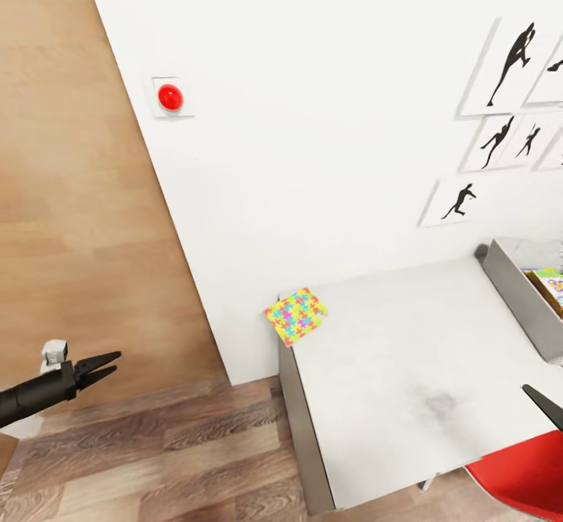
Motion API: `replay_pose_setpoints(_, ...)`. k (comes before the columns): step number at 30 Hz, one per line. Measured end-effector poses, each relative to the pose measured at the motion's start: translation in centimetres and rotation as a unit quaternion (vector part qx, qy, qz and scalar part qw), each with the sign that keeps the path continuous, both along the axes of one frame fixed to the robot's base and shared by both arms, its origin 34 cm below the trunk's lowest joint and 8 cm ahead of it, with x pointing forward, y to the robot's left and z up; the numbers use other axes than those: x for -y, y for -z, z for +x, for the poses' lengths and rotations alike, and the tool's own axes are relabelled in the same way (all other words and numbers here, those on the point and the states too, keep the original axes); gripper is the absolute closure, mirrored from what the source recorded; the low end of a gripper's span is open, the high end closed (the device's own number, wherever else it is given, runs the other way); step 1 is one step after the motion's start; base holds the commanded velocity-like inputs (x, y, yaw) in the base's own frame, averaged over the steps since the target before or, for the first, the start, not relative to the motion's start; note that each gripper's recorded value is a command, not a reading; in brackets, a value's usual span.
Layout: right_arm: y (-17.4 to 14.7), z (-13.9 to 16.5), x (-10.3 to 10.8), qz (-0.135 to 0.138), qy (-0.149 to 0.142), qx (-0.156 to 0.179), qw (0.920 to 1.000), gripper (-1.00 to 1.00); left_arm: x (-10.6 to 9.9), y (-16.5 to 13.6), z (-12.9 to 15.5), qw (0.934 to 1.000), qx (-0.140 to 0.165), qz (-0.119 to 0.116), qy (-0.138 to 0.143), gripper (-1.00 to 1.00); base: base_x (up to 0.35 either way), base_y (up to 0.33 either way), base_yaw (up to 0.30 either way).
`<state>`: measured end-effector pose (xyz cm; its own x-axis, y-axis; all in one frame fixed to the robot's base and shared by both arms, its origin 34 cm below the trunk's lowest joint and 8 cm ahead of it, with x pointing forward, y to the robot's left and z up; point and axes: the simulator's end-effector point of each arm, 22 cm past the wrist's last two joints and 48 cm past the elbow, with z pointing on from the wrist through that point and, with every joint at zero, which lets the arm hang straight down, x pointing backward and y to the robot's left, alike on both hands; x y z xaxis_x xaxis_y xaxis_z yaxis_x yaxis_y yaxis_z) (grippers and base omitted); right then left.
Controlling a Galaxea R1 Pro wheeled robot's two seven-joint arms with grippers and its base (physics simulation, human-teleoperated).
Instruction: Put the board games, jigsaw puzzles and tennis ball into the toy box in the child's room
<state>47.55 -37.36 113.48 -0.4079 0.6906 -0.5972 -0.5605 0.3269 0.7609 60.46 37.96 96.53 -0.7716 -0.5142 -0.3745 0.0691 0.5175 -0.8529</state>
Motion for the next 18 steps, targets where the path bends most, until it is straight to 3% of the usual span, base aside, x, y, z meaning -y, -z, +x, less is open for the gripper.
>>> replay_pose_setpoints(9,-0.7,-0.3,0.2,0.001,0.001,0.010,1.0000,-1.00,0.0,-0.6,0.0,1.0000,0.006,0.002,0.001,-1.00,0.024,0.016,-0.176)
replay_pose_setpoints(18,-1.1,-0.5,0.3,0.002,0.003,0.015,0.9999,-1.00,0.0,-1.3,0.1,0.9999,0.013,0.002,0.001,-1.00,0.042,0.159,-0.182)
